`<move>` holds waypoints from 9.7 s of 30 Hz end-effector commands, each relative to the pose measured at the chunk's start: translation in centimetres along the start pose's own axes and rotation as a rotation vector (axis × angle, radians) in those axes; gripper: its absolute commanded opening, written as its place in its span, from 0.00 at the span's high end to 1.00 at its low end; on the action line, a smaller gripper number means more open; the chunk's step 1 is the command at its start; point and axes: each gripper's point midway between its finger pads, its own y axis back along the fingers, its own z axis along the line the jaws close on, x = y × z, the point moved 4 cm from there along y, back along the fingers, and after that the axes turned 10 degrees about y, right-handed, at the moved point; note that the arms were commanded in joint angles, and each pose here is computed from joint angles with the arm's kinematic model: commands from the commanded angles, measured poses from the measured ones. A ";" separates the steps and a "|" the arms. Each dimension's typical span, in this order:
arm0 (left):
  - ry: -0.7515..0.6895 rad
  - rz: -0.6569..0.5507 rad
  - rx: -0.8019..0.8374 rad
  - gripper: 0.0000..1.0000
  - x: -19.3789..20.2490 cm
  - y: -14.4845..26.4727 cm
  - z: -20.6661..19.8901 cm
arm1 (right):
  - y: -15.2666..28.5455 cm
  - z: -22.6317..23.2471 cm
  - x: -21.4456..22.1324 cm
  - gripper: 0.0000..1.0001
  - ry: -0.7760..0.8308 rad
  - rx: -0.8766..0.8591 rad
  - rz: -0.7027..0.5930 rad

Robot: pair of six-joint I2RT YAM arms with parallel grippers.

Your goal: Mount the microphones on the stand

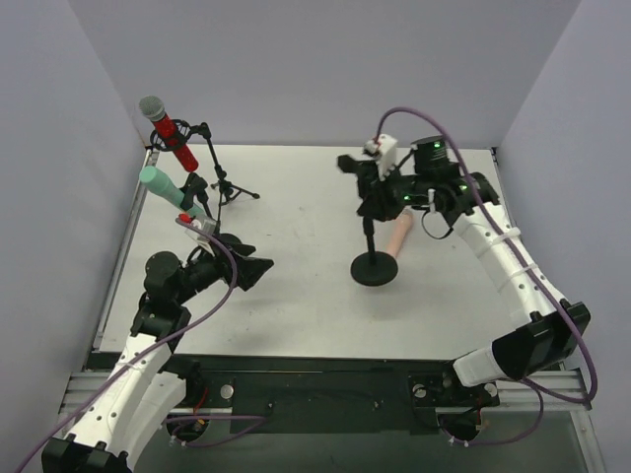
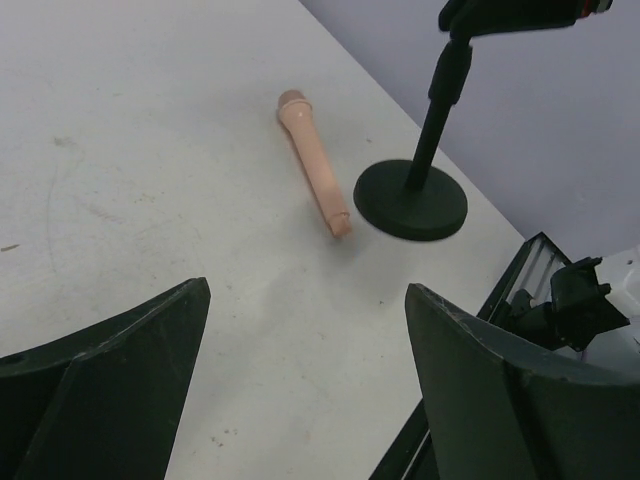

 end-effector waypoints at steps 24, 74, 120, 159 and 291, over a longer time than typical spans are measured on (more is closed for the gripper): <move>-0.202 -0.119 -0.090 0.10 -2.0 2.2 -0.3 | -16.7 8.0 -4.3 0.96 0.243 -0.302 0.094; -0.220 -0.063 0.062 0.15 -0.3 1.7 -2.1 | 0.5 7.4 8.9 0.20 0.290 -0.368 0.273; -0.503 -0.306 0.077 1.00 5.1 -13.4 -5.2 | 2.3 6.9 12.1 0.20 0.108 -0.442 0.061; -0.232 -0.343 -0.240 0.12 5.3 -10.9 -5.5 | 0.6 -0.1 13.0 0.20 -0.272 0.053 0.084; -0.563 0.125 0.171 1.00 1.4 1.0 -7.2 | -2.8 2.9 -1.8 0.02 0.586 -0.336 -0.003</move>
